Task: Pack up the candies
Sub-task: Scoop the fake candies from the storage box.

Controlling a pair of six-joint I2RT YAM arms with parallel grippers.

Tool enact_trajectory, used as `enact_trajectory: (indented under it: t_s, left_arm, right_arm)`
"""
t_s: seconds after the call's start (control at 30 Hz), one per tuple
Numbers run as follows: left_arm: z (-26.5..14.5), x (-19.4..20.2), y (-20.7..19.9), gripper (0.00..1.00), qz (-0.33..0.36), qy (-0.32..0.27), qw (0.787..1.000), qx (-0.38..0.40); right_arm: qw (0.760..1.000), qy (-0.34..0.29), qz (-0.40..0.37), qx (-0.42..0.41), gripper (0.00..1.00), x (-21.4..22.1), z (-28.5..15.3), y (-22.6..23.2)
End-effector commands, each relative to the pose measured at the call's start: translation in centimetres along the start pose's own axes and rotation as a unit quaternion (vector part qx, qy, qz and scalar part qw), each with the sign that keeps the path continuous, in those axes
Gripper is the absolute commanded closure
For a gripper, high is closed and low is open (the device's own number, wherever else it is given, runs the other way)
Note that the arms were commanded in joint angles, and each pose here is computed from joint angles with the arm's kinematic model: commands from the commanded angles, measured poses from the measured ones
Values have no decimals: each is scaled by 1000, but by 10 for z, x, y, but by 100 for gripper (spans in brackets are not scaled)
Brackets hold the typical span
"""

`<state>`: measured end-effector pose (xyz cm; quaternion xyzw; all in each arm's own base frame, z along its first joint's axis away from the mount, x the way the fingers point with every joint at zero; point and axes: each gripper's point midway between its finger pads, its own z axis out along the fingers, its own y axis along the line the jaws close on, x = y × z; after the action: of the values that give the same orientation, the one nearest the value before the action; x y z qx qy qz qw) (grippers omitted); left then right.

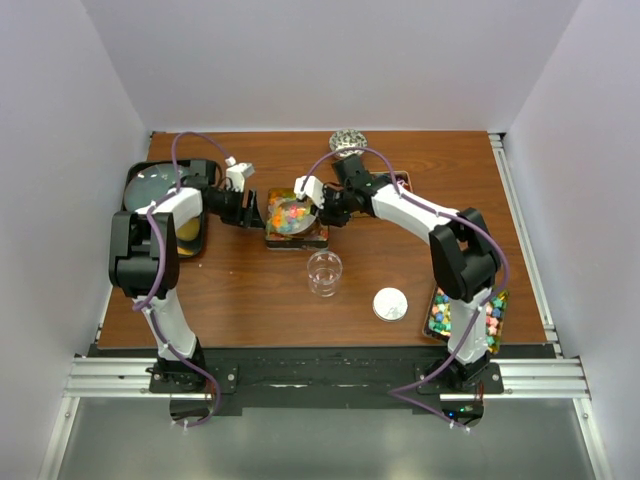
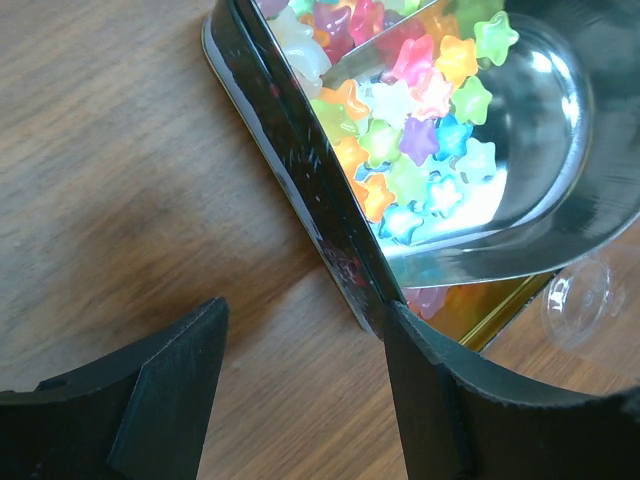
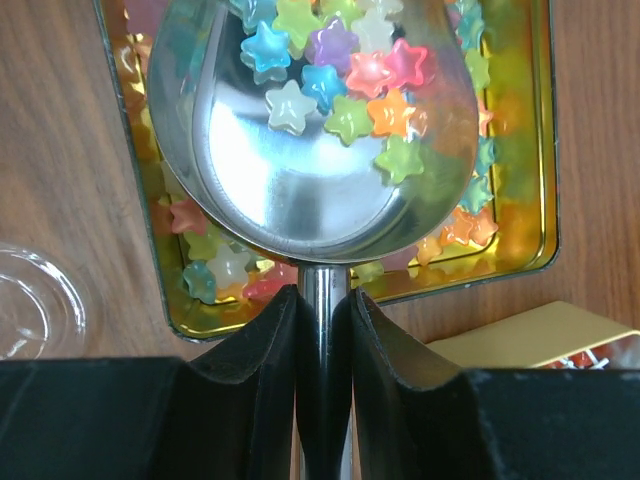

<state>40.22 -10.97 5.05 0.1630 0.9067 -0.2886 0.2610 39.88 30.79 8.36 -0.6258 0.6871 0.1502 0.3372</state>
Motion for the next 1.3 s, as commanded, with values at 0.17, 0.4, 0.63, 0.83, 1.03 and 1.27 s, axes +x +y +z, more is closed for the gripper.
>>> enact_trajectory:
  t_s: [0.17, 0.4, 0.63, 0.83, 1.03, 1.27]
  left_arm:
    - [-3, -11, -6, 32, -1, -30, 999, 18]
    - [-3, -11, -6, 32, -4, -32, 999, 19]
    - [-2, -10, -6, 32, -6, -31, 999, 19]
    - [-3, -11, -6, 32, -5, -33, 999, 19]
    - [-3, -8, -7, 32, -7, -30, 999, 19]
    - [-2, -8, -6, 32, -8, -29, 999, 19]
  right_arm:
    - [997, 51, 3, -49, 70, 0, 3, 1]
    - [997, 56, -17, -51, 63, 0, 10, -3]
    - [993, 98, -11, -65, 62, 15, 22, -3]
    - [989, 125, 15, -78, 67, 29, 35, 2]
    - [987, 133, 37, -82, 94, 34, 41, 5]
    - [992, 108, 47, -39, 62, 11, 18, -11]
